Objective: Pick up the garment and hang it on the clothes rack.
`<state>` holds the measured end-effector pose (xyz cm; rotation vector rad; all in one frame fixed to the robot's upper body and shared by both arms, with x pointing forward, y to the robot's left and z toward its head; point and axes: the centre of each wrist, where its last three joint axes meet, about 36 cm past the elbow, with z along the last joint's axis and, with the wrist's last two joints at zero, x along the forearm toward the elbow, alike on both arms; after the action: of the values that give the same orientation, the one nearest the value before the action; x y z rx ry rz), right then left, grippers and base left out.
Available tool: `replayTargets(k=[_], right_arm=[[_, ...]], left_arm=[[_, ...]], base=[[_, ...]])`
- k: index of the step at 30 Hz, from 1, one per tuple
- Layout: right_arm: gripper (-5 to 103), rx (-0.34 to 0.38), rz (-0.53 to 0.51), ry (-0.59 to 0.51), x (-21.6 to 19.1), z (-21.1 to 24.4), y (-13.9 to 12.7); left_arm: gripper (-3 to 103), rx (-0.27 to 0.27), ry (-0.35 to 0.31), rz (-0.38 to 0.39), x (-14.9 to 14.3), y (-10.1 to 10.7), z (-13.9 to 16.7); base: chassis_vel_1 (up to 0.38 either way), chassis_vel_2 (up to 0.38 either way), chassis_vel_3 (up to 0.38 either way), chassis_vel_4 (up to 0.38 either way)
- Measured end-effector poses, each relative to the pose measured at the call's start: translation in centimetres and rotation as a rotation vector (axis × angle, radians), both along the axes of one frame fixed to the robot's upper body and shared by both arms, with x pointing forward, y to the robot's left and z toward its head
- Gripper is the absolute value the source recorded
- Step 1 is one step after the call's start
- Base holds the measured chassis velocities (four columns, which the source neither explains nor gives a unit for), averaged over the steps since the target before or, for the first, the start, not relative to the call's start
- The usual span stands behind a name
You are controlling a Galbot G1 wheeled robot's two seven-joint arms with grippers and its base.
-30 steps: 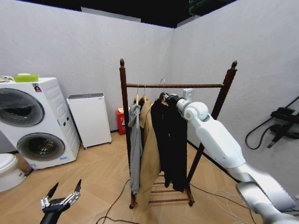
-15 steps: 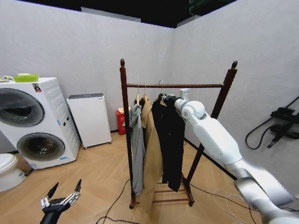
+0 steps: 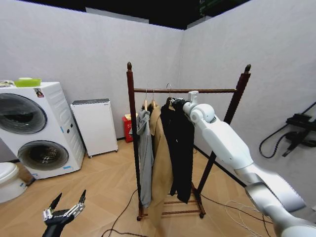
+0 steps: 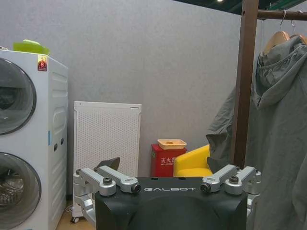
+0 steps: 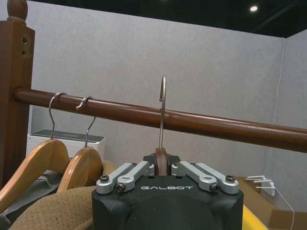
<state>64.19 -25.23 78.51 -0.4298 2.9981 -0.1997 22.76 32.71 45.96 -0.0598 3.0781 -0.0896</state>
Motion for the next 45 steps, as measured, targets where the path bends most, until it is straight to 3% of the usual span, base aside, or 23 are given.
replayTargets(k=[28,33,34,36,37,38,41,45], right_arm=[[7,-0.028,-0.015,0.03,0.5,-1.8,0.2],[21,-0.027,-0.01,0.02,0.4,-1.6,0.0],[32,-0.025,-0.006,0.011,0.2,-1.6,0.1],[32,-0.024,-0.005,0.007,0.2,-1.6,0.1],[42,-0.019,-0.001,-0.001,0.0,-1.6,0.2],[42,-0.019,-0.001,-0.001,0.0,-1.6,0.2],[58,0.018,0.007,-0.034,-1.2,-1.1,0.0],[70,0.031,0.013,-0.043,-3.1,-1.3,-1.0]], left_arm=[[100,0.0,0.0,0.0,0.0,0.0,0.0],[100,0.0,0.0,0.0,0.0,0.0,0.0],[100,0.0,0.0,0.0,0.0,0.0,0.0],[100,0.0,0.0,0.0,0.0,0.0,0.0],[100,0.0,0.0,0.0,0.0,0.0,0.0],[100,0.0,0.0,0.0,0.0,0.0,0.0],[100,0.0,0.0,0.0,0.0,0.0,0.0],[100,0.0,0.0,0.0,0.0,0.0,0.0]], base=[[0.0,0.0,0.0,0.0],[0.0,0.0,0.0,0.0],[0.0,0.0,0.0,0.0],[0.0,0.0,0.0,0.0],[0.0,0.0,0.0,0.0],[0.0,0.0,0.0,0.0],[0.0,0.0,0.0,0.0],[0.0,0.0,0.0,0.0]])
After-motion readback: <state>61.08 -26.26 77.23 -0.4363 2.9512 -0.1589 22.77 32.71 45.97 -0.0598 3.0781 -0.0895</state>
